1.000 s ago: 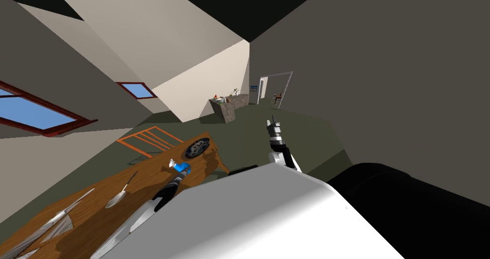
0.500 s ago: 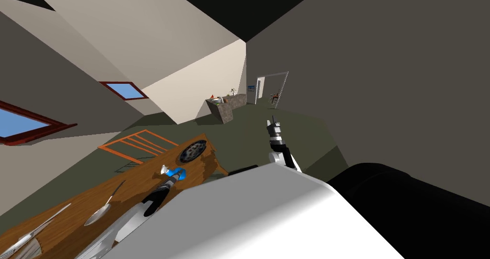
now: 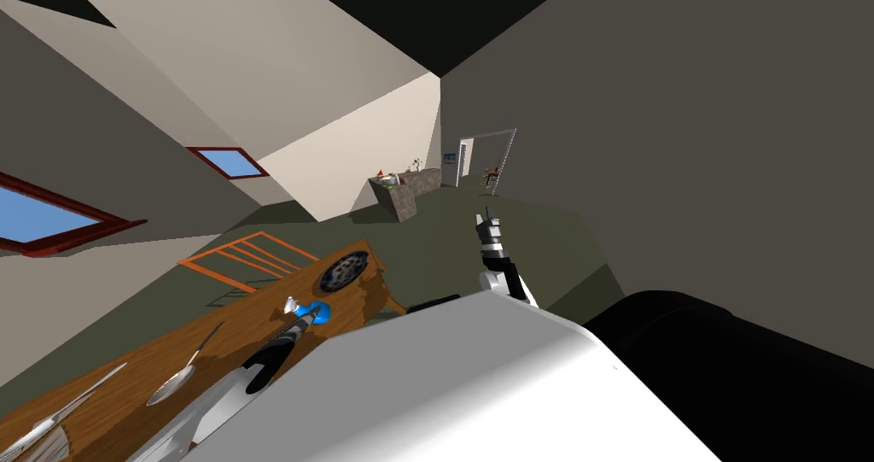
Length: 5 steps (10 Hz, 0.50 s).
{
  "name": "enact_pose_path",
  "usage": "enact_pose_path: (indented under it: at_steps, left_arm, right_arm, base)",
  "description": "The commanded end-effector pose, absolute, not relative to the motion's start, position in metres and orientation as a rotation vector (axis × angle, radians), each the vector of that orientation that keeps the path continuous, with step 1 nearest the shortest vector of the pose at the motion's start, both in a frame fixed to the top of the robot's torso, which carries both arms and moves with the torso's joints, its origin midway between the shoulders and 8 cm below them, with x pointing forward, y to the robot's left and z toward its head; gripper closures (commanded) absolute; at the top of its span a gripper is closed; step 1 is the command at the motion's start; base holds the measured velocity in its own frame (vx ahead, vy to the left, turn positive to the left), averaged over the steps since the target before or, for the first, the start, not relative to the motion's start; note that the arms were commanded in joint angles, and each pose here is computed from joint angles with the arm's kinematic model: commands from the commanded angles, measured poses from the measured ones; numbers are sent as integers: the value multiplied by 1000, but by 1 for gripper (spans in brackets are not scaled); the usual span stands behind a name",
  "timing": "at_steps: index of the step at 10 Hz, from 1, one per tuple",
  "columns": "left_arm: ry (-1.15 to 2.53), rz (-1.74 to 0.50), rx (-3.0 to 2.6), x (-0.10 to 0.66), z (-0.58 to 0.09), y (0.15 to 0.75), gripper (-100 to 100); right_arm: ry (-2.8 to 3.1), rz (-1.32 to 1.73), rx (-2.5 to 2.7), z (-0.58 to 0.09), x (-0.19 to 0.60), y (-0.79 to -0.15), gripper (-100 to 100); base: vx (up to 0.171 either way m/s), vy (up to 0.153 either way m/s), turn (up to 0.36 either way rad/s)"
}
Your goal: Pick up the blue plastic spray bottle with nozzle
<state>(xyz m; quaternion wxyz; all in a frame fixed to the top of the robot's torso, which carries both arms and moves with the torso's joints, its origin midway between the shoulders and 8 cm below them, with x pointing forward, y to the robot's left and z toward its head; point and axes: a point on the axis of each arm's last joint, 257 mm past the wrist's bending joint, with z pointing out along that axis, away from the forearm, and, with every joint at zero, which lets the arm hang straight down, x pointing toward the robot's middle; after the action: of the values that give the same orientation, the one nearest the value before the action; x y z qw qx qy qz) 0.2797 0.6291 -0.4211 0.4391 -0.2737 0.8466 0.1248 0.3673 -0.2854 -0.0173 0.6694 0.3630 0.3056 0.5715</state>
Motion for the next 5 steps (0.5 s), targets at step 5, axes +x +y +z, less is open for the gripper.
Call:
enact_pose_path:
  at_steps: [5]
  left_arm:
    - [2114, 282, -614, 273, -424, 638, -100]
  right_arm:
    - [689, 1289, 818, -17, 367, -285, 0]
  base:
    - [78, -41, 88]
